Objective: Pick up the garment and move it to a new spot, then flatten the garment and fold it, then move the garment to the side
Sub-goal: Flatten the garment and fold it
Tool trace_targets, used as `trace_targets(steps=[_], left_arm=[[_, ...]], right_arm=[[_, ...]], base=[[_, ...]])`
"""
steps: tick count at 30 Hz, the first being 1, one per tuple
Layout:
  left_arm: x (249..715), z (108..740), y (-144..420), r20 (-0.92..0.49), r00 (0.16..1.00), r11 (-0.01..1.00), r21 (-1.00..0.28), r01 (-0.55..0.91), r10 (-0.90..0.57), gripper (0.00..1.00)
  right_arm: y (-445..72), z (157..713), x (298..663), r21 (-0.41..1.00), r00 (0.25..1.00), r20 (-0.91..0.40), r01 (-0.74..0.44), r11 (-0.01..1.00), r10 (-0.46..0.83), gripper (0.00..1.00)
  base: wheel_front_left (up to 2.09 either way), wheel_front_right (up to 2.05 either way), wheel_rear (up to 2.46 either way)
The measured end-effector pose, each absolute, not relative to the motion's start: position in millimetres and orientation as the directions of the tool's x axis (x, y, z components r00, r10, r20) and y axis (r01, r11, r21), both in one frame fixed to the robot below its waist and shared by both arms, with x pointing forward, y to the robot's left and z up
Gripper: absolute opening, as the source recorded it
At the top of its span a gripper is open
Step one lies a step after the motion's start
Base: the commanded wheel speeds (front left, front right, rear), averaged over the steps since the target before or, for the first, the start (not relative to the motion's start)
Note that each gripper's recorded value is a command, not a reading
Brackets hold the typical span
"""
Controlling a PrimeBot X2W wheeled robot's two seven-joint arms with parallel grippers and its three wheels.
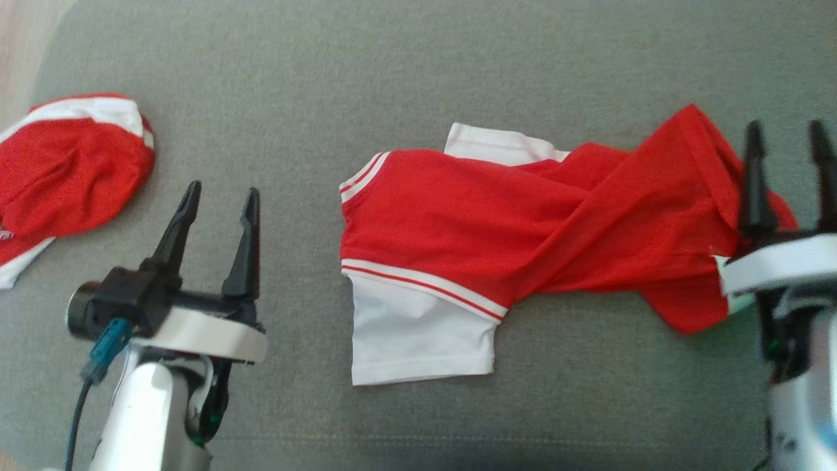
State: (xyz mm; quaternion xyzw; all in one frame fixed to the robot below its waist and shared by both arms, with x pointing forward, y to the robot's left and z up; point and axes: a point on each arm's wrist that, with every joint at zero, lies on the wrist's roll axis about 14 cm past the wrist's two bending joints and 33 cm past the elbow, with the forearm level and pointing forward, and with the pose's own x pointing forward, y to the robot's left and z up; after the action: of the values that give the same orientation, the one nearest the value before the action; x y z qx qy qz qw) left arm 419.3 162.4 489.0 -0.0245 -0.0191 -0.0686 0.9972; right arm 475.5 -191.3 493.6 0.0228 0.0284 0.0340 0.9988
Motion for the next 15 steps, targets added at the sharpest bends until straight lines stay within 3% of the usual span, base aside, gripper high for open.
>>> trace_targets(steps=[4,15], left_arm=[[412,493,163,0.05,0.99,0.99,-0.042,0.134,-0.132,1.0],[395,498,159,0.055,0.989,0.989,-0.033,0.141,-0.139,1.0]], right_arm=[[-173,509,446,0.049,0.994,-0.02,-0.103,0.994,0.104,1.0],[-162,494,381,0.096,0.986,-0.111,-0.115,0.989,0.125,1.0]], base=[[0.0,0.0,0.0],[0.0,0.0,0.0]])
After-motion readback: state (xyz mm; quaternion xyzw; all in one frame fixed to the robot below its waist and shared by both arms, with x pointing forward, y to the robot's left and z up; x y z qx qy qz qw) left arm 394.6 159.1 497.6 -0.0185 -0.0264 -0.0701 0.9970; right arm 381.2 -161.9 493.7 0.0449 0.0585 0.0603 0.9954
